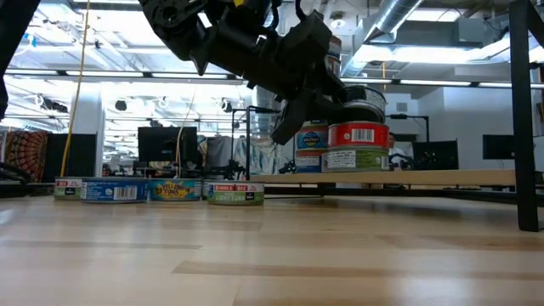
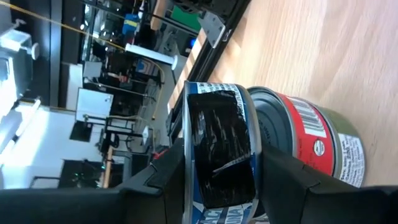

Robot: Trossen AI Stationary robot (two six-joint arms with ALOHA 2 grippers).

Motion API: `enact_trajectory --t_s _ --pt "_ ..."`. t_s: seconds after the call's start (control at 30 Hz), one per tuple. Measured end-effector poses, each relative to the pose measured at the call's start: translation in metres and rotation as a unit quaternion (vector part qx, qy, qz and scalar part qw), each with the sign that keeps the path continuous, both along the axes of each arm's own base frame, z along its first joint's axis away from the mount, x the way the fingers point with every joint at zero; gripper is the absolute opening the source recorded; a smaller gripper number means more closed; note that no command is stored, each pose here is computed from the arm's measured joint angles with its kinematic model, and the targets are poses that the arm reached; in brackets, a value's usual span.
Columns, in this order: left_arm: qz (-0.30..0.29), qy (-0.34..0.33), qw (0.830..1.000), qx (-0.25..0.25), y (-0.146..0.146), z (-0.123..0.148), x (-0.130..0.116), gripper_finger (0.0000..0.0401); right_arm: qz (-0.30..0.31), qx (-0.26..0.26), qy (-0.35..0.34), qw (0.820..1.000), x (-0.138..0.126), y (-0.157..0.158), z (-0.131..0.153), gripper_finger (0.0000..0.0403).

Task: Stack canned seafood by type on shelf
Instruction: Stack the blue tuna can on top of the red tuna can on the shelf, then stack the blue tuna can on top of the blue tuna can on the shelf

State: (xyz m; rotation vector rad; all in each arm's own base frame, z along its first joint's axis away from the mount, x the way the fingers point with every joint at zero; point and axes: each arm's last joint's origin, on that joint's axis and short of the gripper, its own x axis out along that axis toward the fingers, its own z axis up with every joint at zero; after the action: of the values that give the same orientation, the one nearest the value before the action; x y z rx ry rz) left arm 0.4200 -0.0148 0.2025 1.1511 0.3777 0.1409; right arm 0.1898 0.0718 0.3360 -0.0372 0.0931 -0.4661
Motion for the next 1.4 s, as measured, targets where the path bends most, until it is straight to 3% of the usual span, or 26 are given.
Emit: enact_trajectory --t_s 0.17,0.53,1.03,1.23,1.4 --pt "0.005 -0.008 1.0 -0.029 -0.002 0.001 -0.001 0.0181 0.011 0.001 0.001 1.0 0.0 0.001 0.0 0.0301" --pt "-0.001 0.003 1.0 -0.027 -0.009 0.003 0.001 0.0274 0.013 0.001 0.001 1.0 0.0 0.001 0.0 0.0301" --pt "0.001 0.079 0.995 -0.064 -0.015 0.027 0.01 0.0277 0.012 0.003 0.001 1.0 0.0 0.001 0.0 0.0301" --pt "-0.002 0.081 0.99 -0.114 -0.03 0.041 0.002 0.0277 0.012 0.001 0.008 1.0 0.0 0.001 -0.002 0.0301" --pt "-0.028 0.09 0.973 -0.212 -0.053 0.065 -0.022 0.0277 0.038 0.009 0.032 0.999 -0.003 -0.001 -0.007 0.0301"
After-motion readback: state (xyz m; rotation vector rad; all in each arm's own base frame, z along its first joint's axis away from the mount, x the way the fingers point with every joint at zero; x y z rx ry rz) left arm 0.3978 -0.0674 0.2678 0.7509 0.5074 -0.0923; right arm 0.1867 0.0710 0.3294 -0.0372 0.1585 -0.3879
